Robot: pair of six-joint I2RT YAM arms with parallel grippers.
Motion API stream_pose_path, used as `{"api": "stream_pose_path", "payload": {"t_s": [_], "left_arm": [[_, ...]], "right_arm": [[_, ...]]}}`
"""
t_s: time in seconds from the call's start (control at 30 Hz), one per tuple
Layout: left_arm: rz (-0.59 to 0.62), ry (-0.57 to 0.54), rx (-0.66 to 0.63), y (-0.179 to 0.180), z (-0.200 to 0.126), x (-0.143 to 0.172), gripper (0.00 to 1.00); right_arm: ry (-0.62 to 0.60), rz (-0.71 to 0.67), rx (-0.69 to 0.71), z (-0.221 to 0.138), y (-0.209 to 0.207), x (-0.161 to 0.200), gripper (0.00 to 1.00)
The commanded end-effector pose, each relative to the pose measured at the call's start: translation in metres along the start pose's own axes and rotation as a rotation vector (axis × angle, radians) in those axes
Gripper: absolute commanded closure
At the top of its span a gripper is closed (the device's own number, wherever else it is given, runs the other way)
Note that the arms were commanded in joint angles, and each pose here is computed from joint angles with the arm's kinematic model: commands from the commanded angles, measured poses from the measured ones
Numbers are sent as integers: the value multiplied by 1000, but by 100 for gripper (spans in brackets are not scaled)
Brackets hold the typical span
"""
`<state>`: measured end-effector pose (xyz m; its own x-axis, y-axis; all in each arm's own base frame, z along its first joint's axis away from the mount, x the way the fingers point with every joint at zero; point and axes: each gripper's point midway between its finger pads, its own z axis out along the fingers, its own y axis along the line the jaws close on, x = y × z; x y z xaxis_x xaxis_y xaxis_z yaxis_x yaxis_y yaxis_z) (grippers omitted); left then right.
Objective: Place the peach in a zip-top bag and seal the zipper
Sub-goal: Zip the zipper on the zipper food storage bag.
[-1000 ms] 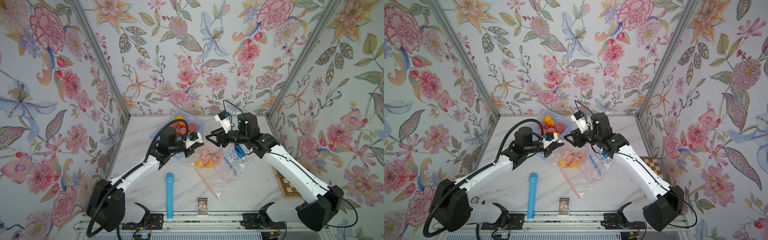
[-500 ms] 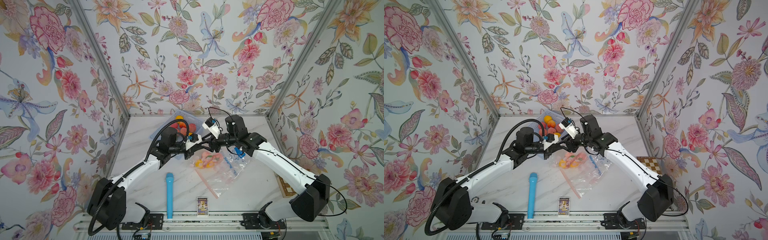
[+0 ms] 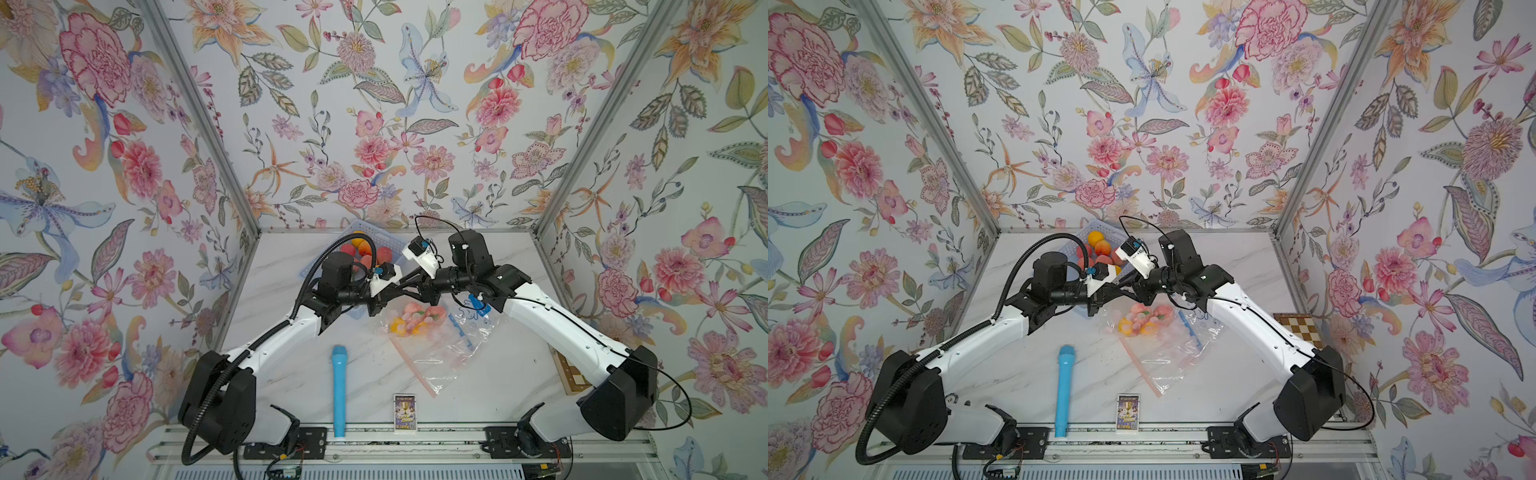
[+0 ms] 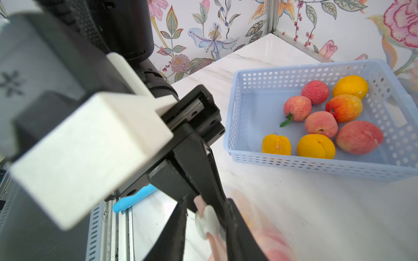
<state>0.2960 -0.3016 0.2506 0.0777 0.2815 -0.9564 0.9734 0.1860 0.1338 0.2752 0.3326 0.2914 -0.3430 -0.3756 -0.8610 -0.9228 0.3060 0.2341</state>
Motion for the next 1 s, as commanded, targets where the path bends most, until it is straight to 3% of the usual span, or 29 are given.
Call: {"api": "stream_pose_path", "payload": {"t_s": [0.0, 0.3, 0.57, 0.97], "left_arm": [[9, -42, -10, 9, -4, -16, 100], [2, -64, 11, 6, -6, -20, 100], [-5, -46, -7, 7, -9, -18, 100], [-1, -64, -113, 13, -25, -25, 100]], "right_arm": [[-4, -9, -15, -6, 8, -5, 76], [7, -2, 6, -2, 1, -3, 77], [-5, -13, 41, -6, -2, -9, 95], [21, -24, 148, -19, -11, -6, 100]]}}
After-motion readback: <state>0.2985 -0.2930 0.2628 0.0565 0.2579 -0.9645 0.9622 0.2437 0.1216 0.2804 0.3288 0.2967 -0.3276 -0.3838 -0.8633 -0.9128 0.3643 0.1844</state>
